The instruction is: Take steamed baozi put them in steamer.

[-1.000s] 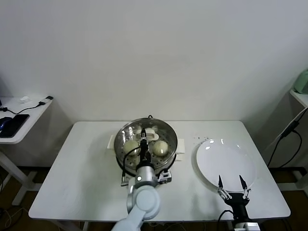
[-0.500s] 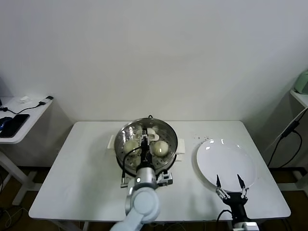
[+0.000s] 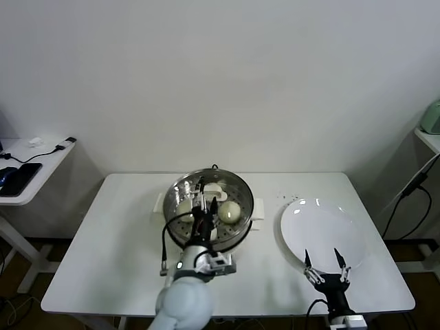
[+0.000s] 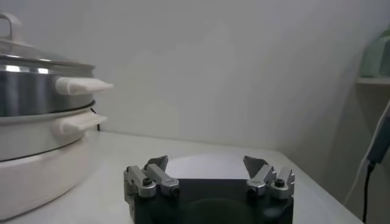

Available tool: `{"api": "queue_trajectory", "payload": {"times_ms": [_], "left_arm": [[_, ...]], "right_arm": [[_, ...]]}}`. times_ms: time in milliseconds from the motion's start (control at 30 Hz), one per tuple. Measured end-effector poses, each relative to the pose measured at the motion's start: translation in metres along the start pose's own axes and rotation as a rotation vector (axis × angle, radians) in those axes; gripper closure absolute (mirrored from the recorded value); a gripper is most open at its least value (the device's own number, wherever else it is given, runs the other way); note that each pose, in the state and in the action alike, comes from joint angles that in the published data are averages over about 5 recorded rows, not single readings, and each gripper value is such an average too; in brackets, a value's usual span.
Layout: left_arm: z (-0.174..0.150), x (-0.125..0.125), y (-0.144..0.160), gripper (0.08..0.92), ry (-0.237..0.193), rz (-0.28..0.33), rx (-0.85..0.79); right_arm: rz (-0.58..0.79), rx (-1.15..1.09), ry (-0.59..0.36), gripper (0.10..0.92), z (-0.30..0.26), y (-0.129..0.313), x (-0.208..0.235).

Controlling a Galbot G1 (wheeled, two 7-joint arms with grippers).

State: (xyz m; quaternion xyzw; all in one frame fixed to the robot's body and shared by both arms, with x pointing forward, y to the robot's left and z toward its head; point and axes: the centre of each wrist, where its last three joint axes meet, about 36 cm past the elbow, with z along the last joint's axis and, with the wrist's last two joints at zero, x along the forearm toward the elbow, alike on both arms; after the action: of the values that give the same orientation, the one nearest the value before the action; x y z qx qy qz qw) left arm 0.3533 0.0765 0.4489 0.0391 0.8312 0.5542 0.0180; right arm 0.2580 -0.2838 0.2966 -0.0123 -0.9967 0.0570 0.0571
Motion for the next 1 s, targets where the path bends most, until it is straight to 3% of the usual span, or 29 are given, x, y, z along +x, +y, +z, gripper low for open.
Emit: {"api": "queue_trajectory", "payload": {"times_ms": [100,200,367,500,733,1000], "left_arm": [[0.016,0.002,0.013,0.177,-0.024,-0.004,0.142],[0.039,0.002,0.031,0.177,-0.017,-0.033,0.308],[0.097,0.000,0.059,0.177,0.049,-0.092,0.556],[0.144,0.005,0.068,0.177,0.106,-0.101,0.742],[0.208,0.017,0.048,0.177,0.166,-0.075,1.007],[0.245,0.033,0.003,0.177,0.194,-0.066,1.115]], "right_arm": [[-0.003,-0.007,-0.008,0.199,-0.003,-0.001,0.000],[-0.009,-0.013,-0.019,0.200,-0.007,-0.003,0.000],[-0.014,-0.028,-0.036,0.199,-0.009,-0.003,-0.001],[-0.019,-0.039,-0.047,0.200,-0.009,-0.001,-0.002],[-0.017,-0.054,-0.056,0.199,-0.004,0.001,-0.003],[-0.007,-0.058,-0.042,0.199,0.002,-0.002,0.000]]}}
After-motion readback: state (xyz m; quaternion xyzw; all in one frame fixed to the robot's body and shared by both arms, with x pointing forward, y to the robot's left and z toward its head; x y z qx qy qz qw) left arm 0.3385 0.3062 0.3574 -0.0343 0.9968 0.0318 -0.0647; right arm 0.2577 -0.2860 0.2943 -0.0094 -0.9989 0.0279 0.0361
